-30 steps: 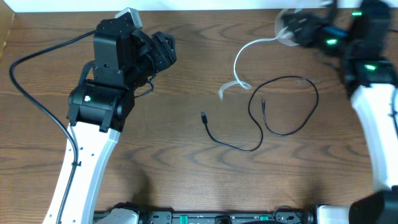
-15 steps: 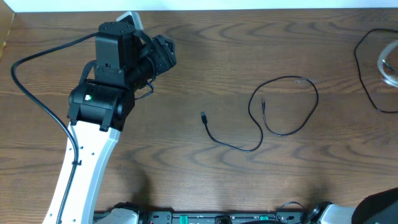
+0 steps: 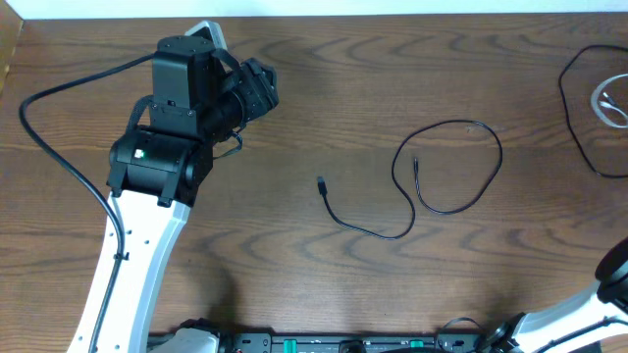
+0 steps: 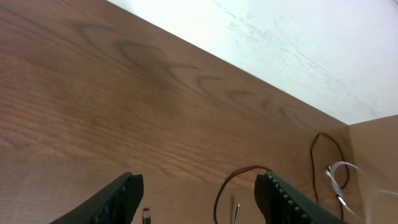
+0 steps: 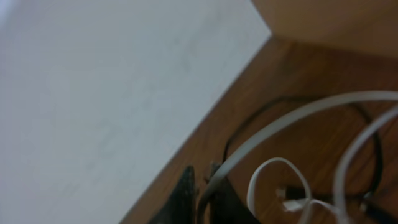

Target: Untangle cables

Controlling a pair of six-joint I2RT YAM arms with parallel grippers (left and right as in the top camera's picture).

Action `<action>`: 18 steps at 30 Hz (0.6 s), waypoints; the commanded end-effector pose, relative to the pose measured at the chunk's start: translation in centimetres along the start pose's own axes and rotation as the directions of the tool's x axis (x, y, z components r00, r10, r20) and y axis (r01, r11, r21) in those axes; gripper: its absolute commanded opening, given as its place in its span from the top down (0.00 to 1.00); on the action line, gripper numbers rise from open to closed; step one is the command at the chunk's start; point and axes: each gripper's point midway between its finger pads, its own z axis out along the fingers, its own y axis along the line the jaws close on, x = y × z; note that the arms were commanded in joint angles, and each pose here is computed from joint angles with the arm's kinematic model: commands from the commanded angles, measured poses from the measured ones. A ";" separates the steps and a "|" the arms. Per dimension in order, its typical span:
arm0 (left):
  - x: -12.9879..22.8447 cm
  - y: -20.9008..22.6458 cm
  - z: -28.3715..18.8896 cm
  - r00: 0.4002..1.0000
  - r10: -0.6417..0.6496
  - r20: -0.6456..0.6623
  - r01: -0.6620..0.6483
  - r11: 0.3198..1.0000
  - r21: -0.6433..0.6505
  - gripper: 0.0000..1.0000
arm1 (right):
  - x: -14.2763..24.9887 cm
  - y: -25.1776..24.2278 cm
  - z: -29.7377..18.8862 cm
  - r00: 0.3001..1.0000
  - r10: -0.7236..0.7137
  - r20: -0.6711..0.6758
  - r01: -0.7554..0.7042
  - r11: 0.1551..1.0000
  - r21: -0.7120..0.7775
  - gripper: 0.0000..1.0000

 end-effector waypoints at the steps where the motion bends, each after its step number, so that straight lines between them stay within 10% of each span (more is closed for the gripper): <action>1: -0.4 0.1 0.1 1.000 0.006 0.012 -0.005 1.000 -0.011 0.38 | 2.5 0.2 1.6 0.998 -0.018 -0.052 0.017 1.000 -0.009 0.32; 2: -0.4 0.1 0.1 1.000 0.005 0.011 -0.005 1.000 -0.011 0.37 | 3.5 0.2 2.0 0.997 -0.021 -0.077 0.020 1.000 -0.007 0.01; 18: 1.9 0.3 2.8 0.992 0.060 -0.108 -0.060 0.998 0.001 0.38 | 10.4 -1.0 -2.2 0.916 0.063 -0.396 -0.011 0.991 0.131 0.01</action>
